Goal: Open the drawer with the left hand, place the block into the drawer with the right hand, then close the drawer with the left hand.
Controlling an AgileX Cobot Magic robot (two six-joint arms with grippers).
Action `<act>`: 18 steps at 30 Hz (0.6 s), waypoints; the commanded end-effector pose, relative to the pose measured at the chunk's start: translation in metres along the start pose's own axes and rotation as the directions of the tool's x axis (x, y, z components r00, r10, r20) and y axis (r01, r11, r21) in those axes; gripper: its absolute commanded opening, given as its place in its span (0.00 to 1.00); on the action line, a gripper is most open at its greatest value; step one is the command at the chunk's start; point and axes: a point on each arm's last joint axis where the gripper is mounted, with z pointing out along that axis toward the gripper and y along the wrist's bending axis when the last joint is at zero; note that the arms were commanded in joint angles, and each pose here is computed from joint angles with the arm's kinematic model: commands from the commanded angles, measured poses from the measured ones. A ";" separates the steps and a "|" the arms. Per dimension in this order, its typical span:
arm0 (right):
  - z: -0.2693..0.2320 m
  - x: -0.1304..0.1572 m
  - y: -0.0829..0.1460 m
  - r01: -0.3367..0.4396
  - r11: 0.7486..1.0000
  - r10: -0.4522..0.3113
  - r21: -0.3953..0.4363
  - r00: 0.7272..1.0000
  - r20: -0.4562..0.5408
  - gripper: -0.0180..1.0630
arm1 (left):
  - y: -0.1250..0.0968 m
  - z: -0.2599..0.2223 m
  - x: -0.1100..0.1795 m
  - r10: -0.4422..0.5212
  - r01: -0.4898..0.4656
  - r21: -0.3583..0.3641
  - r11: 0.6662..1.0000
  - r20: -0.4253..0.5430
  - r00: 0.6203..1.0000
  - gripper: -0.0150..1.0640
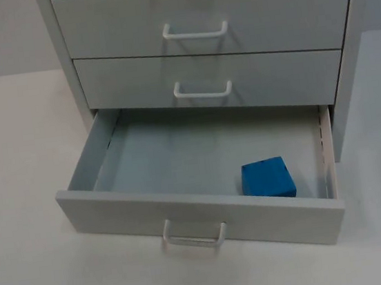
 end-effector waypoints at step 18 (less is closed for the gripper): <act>-0.006 -0.004 0.000 0.010 1.000 -0.010 0.009 1.000 0.008 0.78 | -0.002 0.002 -0.001 -0.029 0.029 0.025 0.999 0.010 1.000 0.99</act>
